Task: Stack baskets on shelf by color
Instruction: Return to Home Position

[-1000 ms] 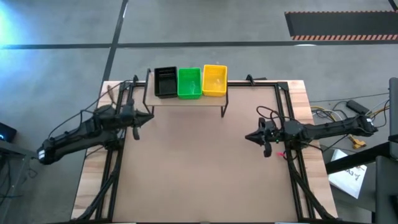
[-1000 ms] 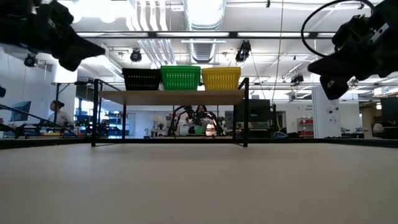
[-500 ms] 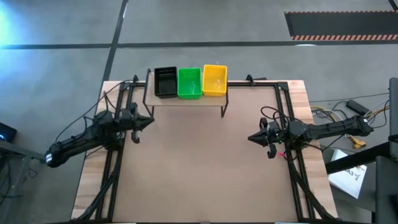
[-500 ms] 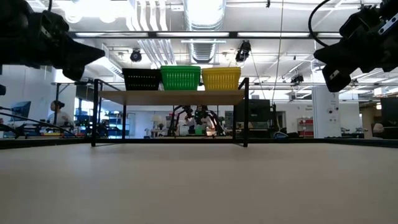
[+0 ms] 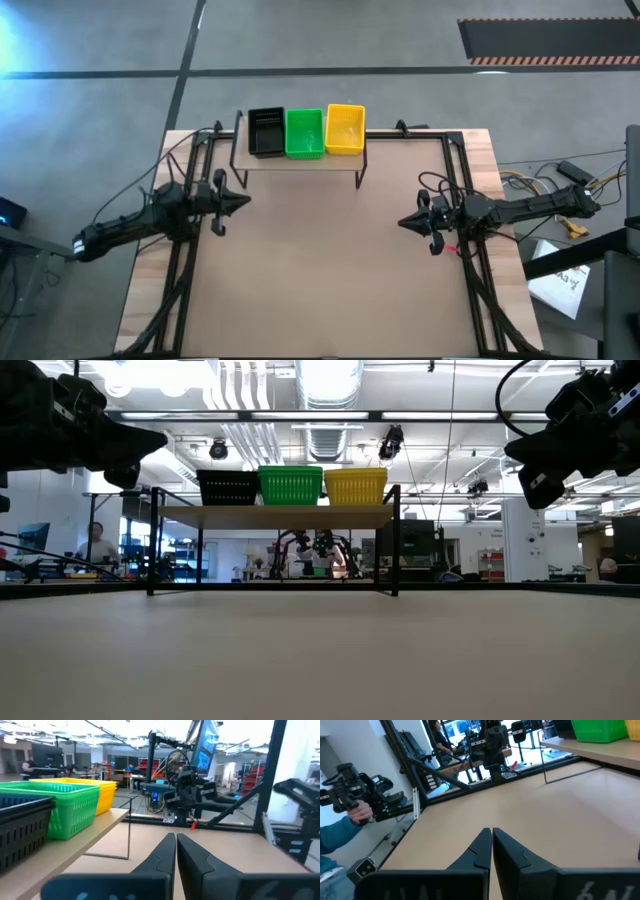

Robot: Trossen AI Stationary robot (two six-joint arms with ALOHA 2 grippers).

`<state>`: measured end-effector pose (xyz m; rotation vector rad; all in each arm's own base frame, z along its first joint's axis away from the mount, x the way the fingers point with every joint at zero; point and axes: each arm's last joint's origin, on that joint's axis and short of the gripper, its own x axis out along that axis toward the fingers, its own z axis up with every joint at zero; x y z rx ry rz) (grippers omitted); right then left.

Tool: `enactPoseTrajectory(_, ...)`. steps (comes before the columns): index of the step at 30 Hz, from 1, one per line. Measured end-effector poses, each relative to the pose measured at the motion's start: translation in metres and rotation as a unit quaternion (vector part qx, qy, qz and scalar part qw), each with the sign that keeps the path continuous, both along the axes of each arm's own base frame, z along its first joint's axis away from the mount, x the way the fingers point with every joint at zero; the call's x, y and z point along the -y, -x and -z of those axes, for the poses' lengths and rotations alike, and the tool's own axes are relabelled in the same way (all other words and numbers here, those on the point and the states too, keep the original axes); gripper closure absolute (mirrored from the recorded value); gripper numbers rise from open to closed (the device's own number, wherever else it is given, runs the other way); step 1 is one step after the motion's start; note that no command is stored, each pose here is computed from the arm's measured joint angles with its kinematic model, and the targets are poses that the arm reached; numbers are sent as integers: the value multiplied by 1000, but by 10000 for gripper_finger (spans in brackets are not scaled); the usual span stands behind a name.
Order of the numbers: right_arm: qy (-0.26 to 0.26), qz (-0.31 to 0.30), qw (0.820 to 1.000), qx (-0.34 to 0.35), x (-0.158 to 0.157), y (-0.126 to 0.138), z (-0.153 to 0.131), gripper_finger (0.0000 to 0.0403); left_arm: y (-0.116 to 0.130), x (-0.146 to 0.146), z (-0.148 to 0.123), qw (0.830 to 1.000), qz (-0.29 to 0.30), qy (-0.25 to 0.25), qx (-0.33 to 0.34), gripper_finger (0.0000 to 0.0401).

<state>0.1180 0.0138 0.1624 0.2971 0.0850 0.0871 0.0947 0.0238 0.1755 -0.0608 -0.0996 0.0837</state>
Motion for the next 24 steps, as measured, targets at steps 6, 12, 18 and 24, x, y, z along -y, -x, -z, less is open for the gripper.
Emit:
enactPoseTrajectory(6,5,1,1000,0,0,0,0,394,-2,4,7,997,-56,-35,-40,401)
enactPoseTrajectory(12,22,3,1000,-14,0,0,3,394,-3,6,10,996,-51,-55,-56,401)
enactPoseTrajectory(18,33,30,998,-36,2,1,7,394,-3,6,11,994,-57,-63,-62,401)
enactPoseTrajectory(24,56,36,997,-32,3,1,7,394,-5,5,13,994,-56,-52,-76,401)
